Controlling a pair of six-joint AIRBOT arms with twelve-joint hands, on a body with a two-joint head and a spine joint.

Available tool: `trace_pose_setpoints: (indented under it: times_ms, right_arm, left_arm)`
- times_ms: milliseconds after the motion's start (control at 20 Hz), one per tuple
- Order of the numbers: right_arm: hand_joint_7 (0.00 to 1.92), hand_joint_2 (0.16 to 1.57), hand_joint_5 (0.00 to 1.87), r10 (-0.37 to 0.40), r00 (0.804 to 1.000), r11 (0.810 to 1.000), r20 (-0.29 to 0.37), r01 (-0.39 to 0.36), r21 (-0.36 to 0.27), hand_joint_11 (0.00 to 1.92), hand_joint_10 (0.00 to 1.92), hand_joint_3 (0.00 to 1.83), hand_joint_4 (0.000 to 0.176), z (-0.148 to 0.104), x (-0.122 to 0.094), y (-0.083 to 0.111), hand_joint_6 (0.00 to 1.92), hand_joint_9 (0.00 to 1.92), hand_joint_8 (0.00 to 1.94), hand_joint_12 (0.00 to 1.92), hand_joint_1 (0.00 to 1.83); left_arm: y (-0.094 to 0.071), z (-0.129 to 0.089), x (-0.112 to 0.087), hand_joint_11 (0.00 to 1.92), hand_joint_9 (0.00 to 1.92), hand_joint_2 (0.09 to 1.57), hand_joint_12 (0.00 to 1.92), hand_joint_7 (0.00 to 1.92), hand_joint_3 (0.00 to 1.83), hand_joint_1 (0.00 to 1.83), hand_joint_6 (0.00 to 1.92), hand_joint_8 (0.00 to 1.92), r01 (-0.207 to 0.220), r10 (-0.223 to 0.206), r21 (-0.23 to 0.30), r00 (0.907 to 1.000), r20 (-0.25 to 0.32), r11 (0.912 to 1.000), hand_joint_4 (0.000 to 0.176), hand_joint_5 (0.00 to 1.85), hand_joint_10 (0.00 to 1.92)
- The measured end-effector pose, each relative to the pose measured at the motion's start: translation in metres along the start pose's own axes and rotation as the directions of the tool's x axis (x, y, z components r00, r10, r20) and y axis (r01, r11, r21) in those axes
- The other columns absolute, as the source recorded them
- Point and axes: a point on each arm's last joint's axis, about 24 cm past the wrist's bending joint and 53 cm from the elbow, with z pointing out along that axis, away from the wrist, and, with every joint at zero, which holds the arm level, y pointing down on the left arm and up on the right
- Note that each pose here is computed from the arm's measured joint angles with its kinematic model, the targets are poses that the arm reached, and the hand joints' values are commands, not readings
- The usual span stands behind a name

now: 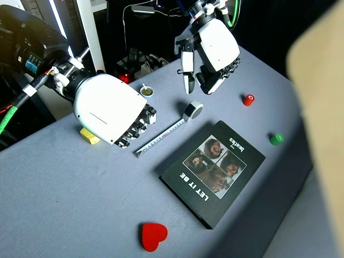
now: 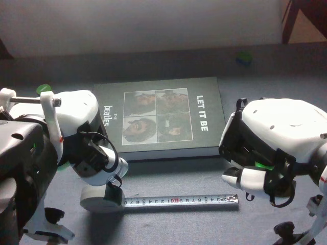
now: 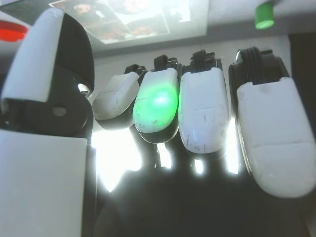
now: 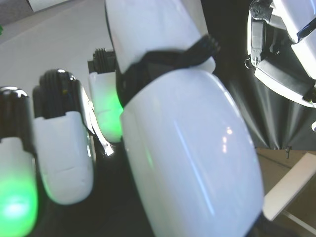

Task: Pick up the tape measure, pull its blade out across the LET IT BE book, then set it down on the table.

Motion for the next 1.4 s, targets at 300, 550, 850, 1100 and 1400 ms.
trace_pose_setpoints:
  times_ms: [300,550,850,1100,1400]
  right_arm:
    - [0.22,1.16,0.17,-0.042,0.999,0.999,-0.006,0.042,0.008,0.0,0.01,0.01,0.039,-0.001,0.002,-0.004,0.0,0.14,0.0,0.63,0.0]
    - [0.22,1.16,0.19,-0.065,0.997,0.997,-0.03,0.066,0.029,0.0,0.01,0.0,0.038,-0.002,0.009,-0.012,0.01,0.16,0.0,0.69,0.0]
    - [0.24,1.15,0.19,-0.084,0.996,0.996,-0.025,0.084,0.013,0.0,0.01,0.0,0.037,-0.002,0.008,-0.009,0.0,0.19,0.0,0.76,0.02]
    - [0.25,1.15,0.21,-0.093,0.995,0.996,-0.027,0.093,0.001,0.0,0.01,0.0,0.032,-0.002,0.009,-0.007,0.01,0.2,0.0,0.74,0.03]
    - [0.25,1.16,0.19,-0.097,0.995,0.995,-0.029,0.098,0.003,0.0,0.01,0.0,0.033,-0.003,0.01,-0.009,0.0,0.2,0.0,0.74,0.03]
  left_arm:
    - [0.001,0.001,-0.002,0.0,0.21,1.17,0.7,0.23,0.0,0.28,0.0,0.01,-0.006,0.006,-0.002,0.9999,0.008,1.0,0.061,0.25,0.01]
    - [0.003,0.004,-0.004,0.0,0.18,1.17,0.71,0.19,0.0,0.29,0.01,0.0,-0.019,0.019,-0.015,0.9998,0.003,0.9997,0.055,0.26,0.0]
    - [0.002,0.009,-0.036,0.0,0.22,1.01,0.69,0.25,0.0,0.64,0.0,0.0,-0.125,0.124,0.004,0.9918,0.03,0.9922,0.026,0.28,0.01]
    - [0.008,0.02,-0.058,0.0,0.27,1.05,0.73,0.3,0.0,0.8,0.01,0.0,-0.073,0.071,0.038,0.9963,0.048,0.9966,0.0,0.34,0.0]
    - [-0.029,0.022,-0.064,0.06,0.35,1.09,0.74,0.39,0.0,0.92,0.01,0.01,0.213,-0.23,0.398,0.9732,-0.006,0.8922,0.0,0.4,0.01]
